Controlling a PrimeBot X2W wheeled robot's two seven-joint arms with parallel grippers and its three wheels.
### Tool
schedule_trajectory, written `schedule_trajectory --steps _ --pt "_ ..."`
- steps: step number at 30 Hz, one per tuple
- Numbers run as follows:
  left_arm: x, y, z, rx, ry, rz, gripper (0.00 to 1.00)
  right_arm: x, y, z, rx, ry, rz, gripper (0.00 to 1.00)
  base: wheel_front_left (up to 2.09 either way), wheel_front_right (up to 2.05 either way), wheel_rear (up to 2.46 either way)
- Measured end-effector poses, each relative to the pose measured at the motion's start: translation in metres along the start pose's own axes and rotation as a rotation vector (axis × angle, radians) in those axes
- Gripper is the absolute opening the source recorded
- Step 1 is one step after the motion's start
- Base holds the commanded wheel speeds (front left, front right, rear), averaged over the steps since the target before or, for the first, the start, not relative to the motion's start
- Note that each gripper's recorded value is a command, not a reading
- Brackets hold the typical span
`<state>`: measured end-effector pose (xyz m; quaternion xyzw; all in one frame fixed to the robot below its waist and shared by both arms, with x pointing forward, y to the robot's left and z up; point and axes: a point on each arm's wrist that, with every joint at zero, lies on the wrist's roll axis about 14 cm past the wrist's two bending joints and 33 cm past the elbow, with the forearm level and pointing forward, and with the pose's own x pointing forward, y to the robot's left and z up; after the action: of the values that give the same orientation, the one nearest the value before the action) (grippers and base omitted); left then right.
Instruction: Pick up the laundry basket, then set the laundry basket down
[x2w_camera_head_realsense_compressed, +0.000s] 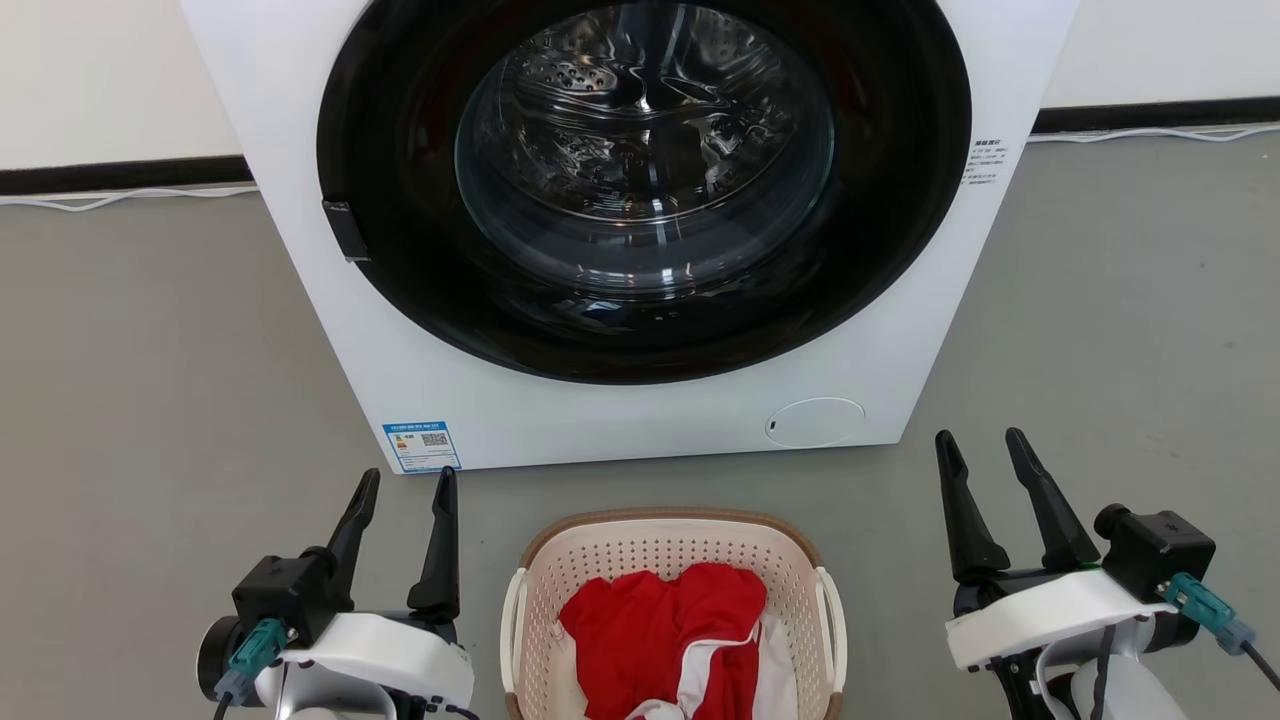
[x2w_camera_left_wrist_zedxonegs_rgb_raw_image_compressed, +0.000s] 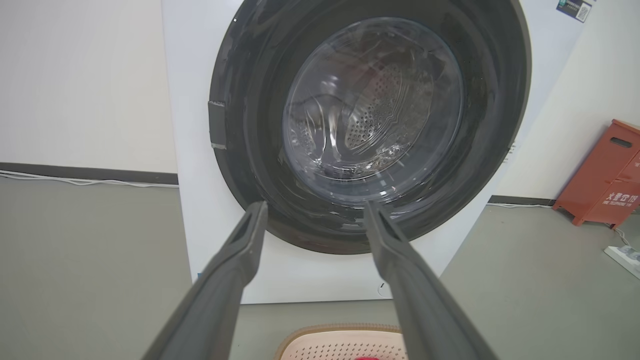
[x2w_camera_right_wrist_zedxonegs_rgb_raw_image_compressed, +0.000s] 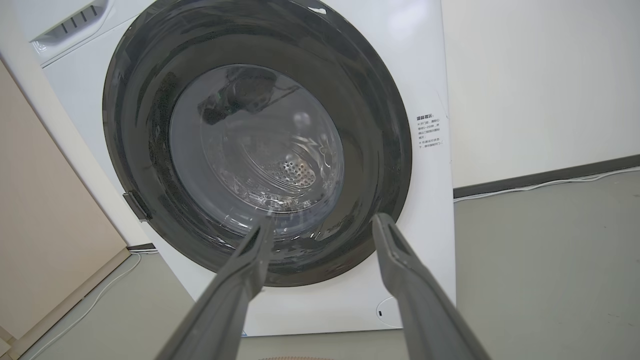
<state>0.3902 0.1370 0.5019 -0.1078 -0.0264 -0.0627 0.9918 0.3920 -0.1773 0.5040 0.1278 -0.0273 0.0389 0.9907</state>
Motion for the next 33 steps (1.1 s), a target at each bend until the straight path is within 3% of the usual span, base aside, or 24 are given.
schedule_trajectory --steps 17,33 --pt "0.008 0.002 -0.008 -0.002 0.019 0.007 1.00 0.000 -0.009 -0.018 -0.004 0.054 -0.023 1.00 0.00 0.00 0.00" --pt "0.037 0.003 -0.053 -0.024 0.129 0.005 1.00 0.019 -0.030 -0.061 -0.007 0.170 -0.071 1.00 0.00 0.00 0.00"
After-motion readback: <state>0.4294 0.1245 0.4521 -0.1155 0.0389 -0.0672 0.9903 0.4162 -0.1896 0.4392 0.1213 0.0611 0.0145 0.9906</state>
